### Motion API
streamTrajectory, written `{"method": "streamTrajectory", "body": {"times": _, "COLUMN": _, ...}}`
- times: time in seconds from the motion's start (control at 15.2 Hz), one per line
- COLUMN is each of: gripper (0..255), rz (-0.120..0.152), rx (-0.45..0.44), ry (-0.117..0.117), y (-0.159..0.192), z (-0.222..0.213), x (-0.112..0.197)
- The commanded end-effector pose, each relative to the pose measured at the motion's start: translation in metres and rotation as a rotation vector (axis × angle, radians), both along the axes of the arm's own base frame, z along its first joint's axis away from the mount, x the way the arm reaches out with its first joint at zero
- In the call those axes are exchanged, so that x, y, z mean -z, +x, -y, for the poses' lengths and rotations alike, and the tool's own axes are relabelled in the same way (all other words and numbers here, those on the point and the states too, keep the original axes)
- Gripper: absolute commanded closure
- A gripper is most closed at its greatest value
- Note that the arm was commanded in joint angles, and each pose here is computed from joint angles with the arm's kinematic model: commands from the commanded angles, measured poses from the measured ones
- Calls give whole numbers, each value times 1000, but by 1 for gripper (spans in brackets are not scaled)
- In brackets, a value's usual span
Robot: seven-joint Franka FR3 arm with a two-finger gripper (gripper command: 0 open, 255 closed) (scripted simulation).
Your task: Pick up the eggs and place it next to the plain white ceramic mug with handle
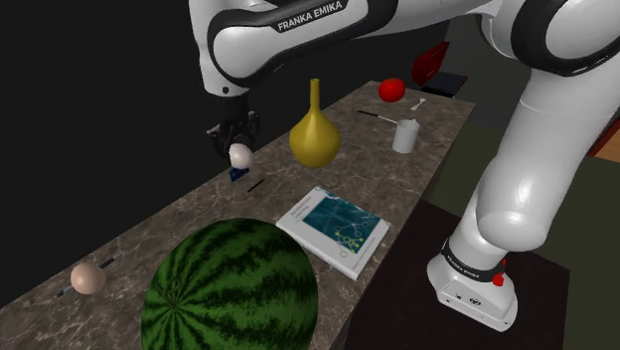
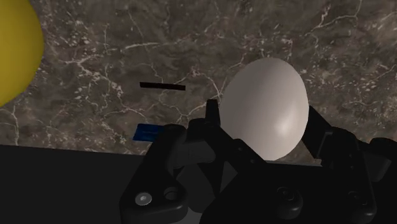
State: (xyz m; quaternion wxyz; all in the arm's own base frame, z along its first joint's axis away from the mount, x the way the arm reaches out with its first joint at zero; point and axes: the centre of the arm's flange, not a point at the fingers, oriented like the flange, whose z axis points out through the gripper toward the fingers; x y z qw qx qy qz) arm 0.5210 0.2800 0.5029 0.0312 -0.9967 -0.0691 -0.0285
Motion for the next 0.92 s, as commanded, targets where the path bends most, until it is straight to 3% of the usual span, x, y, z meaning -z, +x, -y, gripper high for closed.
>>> {"method": "streamTrajectory", "body": {"times": 0.0, "gripper": 255, "rz": 0, "rx": -1, "ry": 1, "y": -5, "z": 27, "x": 1}}
{"method": "streamTrajectory", "body": {"times": 0.86, "gripper": 255, "rz": 0, "rx": -1, "ry": 1, "y": -21, "z": 197, "x": 1}}
